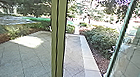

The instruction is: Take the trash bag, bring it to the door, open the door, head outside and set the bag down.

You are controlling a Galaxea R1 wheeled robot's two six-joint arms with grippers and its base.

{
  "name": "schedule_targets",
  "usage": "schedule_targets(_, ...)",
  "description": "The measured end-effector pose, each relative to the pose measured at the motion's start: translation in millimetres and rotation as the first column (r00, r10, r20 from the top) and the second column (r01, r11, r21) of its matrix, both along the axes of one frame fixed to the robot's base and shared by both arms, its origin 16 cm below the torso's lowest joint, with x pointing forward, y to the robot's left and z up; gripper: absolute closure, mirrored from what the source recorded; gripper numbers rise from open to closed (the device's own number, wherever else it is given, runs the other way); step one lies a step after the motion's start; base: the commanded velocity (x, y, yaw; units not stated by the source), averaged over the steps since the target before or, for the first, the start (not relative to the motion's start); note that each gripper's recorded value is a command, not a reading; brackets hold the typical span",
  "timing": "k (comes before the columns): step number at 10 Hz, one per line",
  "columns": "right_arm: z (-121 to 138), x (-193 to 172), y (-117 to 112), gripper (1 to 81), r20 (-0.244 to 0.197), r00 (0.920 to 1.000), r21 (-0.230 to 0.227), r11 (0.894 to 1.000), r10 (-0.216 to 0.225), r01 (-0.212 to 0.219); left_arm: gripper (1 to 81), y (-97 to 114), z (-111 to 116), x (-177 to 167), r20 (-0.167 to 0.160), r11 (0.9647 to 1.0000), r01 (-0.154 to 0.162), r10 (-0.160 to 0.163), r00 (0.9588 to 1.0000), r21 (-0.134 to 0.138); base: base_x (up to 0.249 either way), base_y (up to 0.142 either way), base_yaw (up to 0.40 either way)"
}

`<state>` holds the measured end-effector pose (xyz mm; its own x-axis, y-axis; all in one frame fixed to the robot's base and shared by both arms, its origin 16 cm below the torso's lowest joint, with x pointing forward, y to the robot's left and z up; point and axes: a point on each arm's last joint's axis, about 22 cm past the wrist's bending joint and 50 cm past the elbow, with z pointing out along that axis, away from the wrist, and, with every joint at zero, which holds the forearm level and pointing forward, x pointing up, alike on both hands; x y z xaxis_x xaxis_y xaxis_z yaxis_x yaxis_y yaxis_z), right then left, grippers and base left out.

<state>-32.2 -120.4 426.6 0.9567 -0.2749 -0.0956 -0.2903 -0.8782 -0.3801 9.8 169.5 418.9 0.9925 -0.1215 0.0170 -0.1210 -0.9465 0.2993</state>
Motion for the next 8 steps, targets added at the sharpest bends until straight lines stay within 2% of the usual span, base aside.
schedule_targets(8, 0.0, -0.3, 0.3, 1.0, 0.0, 1.0, 0.0, 1.0, 0.0, 0.0, 81.1, -0.6, 0.0, 0.0, 0.001, 1.0, 0.003, -0.003, 1.0, 0.0, 0.0, -0.129, 0.0)
